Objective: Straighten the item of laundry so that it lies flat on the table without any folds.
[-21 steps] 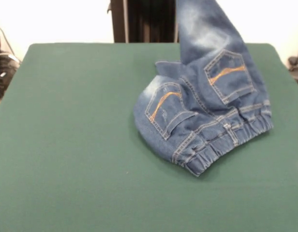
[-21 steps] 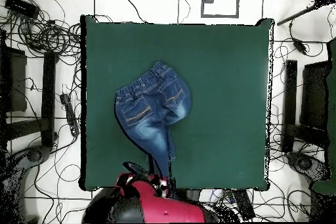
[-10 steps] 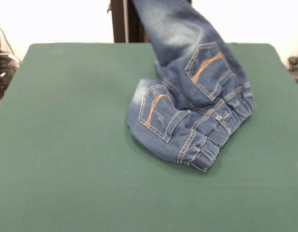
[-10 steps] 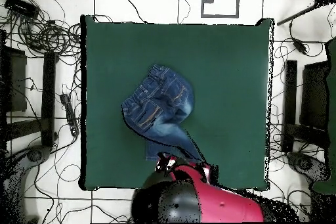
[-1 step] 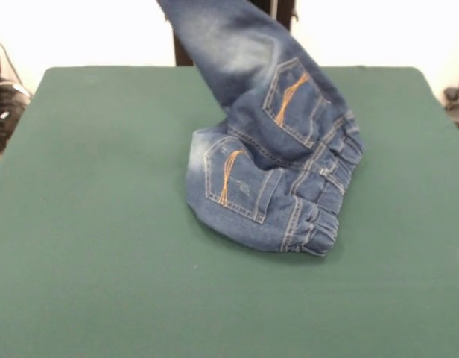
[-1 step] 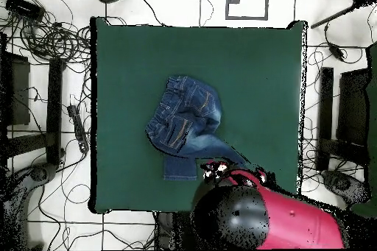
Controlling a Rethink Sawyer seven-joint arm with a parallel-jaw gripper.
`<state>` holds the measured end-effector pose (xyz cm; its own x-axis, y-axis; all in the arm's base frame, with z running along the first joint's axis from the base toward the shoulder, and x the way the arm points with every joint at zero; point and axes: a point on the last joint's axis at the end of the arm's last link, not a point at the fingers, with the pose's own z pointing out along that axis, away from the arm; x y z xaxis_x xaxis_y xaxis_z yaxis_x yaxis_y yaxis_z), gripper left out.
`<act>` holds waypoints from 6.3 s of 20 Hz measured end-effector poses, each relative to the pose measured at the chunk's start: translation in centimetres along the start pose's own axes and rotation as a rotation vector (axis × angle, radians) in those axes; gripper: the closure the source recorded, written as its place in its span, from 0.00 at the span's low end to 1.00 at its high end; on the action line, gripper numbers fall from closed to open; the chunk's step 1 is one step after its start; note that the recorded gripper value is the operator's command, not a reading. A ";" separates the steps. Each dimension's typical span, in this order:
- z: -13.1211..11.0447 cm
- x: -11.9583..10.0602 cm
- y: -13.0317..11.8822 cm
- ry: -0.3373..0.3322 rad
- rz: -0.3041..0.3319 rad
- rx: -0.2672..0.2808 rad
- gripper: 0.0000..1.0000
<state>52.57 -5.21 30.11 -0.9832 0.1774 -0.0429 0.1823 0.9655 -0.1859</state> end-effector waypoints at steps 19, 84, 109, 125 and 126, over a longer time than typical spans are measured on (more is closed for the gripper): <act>11.9 -4.3 4.5 -0.158 -0.187 -0.057 1.00; 10.4 0.3 9.5 -0.216 -0.334 -0.109 1.00; 4.1 0.5 14.6 -0.110 -0.316 -0.170 1.00; 7.3 0.7 16.3 -0.136 -0.334 -0.202 1.00; 7.1 0.7 16.3 -0.138 -0.334 -0.201 1.00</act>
<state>54.92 9.29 20.04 -0.9751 -0.1665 -0.1467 -0.1658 0.9860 -0.0169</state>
